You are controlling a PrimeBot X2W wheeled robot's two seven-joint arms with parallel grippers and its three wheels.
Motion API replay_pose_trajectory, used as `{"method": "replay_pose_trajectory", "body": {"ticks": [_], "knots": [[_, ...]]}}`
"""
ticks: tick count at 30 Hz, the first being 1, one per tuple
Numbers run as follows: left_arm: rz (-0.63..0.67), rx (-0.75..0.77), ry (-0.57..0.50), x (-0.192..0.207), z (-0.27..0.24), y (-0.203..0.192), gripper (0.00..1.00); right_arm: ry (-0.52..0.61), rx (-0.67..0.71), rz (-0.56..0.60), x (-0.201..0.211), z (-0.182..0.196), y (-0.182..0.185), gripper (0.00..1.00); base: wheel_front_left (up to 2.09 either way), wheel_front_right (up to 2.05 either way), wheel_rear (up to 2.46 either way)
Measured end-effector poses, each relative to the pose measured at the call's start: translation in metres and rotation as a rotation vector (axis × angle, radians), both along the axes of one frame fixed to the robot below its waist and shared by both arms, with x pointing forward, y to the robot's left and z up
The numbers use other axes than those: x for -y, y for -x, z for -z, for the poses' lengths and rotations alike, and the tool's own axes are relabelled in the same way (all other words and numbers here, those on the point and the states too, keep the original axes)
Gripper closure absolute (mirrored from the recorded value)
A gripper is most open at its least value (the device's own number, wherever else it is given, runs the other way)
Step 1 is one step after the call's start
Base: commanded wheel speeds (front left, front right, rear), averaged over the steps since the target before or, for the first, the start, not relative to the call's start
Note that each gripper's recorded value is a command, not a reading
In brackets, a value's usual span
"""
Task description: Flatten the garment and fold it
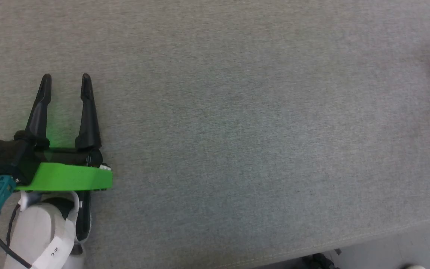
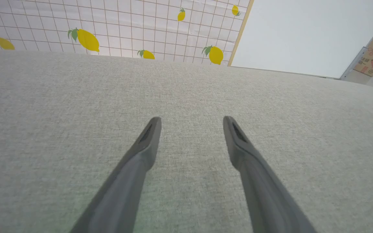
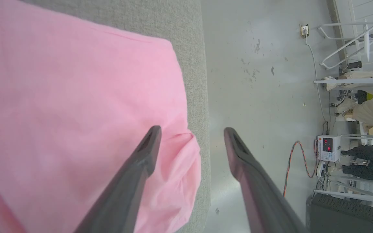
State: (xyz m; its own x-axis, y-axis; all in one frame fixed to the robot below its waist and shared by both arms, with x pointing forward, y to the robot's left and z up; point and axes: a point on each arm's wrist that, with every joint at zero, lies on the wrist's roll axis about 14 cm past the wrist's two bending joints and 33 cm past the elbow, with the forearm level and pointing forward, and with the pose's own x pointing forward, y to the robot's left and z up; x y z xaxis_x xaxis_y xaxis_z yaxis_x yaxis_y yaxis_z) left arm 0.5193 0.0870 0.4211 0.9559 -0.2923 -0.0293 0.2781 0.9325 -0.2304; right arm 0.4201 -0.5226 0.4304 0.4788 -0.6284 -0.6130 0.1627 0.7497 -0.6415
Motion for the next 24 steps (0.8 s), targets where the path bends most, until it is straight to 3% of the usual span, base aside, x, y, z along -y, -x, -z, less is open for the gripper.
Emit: {"method": "replay_pose_trajectory", "body": {"ticks": [4, 9, 17, 24], "knots": [[-0.025, 0.0, -0.017, -0.01, -0.006, 0.007, 0.0, 0.009, 0.076, 0.012, 0.005, -0.017, -0.008, 0.0, 0.0, 0.0, 0.0], [-0.064, 0.017, -0.016, -0.021, -0.021, 0.019, 0.0, 0.01, 0.338, -0.083, -0.013, -0.072, -0.046, 0.0, 0.0, 0.0, 0.0], [-0.133, 0.104, -0.012, -0.039, -0.068, 0.04, 0.0, -0.067, 0.824, -0.398, -0.119, -0.186, -0.101, 0.0, 0.0, 0.0, 0.0], [-0.217, 0.175, -0.015, -0.057, -0.107, 0.062, 0.0, -0.297, 1.231, -0.546, -0.216, -0.262, -0.09, 0.0, 0.0, 0.0, 0.0]]}}
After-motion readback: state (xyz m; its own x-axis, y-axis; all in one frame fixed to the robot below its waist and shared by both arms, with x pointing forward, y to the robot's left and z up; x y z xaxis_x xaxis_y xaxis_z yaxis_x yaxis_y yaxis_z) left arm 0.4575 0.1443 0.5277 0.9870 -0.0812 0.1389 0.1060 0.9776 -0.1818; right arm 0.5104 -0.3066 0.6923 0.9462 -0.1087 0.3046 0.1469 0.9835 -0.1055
